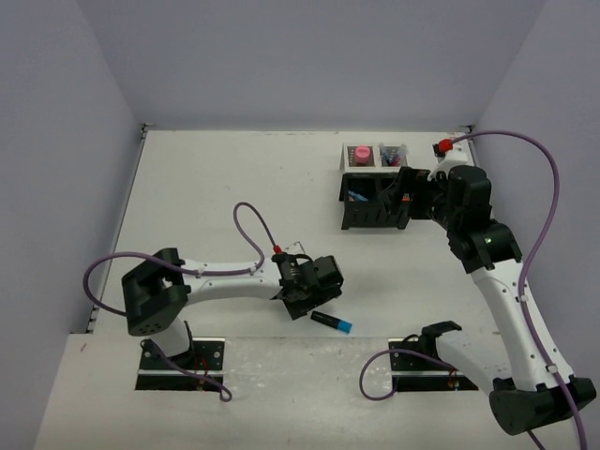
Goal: Sort the stationery into containers
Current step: Pick up the pen from the corner of the board.
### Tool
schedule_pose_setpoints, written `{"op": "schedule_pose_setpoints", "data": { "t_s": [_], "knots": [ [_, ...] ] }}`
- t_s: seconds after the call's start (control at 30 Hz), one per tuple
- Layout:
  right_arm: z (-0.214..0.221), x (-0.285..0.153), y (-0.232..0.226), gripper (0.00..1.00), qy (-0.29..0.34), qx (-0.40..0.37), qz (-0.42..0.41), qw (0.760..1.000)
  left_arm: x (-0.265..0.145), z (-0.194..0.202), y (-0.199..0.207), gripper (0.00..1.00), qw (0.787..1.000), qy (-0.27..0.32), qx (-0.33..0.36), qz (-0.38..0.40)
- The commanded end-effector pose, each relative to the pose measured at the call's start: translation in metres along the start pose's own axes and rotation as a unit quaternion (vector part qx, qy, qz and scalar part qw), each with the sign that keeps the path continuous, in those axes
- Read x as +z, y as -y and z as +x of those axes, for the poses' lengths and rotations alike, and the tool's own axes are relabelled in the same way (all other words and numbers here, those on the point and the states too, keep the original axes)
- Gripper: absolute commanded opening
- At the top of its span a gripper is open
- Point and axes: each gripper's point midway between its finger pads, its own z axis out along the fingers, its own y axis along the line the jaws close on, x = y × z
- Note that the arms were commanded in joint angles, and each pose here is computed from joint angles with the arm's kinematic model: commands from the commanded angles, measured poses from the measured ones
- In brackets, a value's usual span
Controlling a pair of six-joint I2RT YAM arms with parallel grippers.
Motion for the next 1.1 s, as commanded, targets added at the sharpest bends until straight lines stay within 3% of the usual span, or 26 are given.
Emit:
{"op": "schedule_pose_setpoints", "data": {
  "t_s": [0.0, 0.33, 0.5, 0.7, 0.83, 0.97, 1.07],
  "knots": [
    [-0.014, 0.0, -0.017, 0.99, 0.027, 0.002, -0.046, 0.999, 0.007, 0.016, -0.002, 0.88, 0.997, -0.023, -0.035, -0.065],
    [-0.018, -0.011, -0.026, 0.99, 0.047, -0.001, -0.07, 0.996, 0.026, 0.038, -0.004, 0.75, 0.993, -0.048, -0.026, -0.108],
    [-0.017, -0.015, -0.034, 0.99, 0.049, -0.007, -0.095, 0.994, 0.036, 0.043, -0.012, 0.56, 0.99, -0.054, -0.026, -0.124],
    [-0.013, -0.017, -0.045, 0.99, 0.039, -0.009, -0.127, 0.991, 0.046, 0.047, -0.019, 0.17, 0.989, -0.066, -0.025, -0.131],
    [0.002, -0.018, -0.062, 0.99, 0.011, -0.001, -0.185, 0.983, 0.046, 0.029, -0.024, 0.0, 0.991, -0.053, -0.038, -0.117],
    [0.06, -0.006, -0.078, 0.99, -0.05, 0.036, -0.246, 0.967, 0.034, -0.015, -0.032, 0.0, 0.994, 0.004, -0.058, -0.097],
    [0.103, -0.001, -0.088, 0.99, -0.05, 0.04, -0.265, 0.962, 0.017, -0.041, -0.045, 0.0, 0.991, 0.053, -0.08, -0.097]
  ]
}}
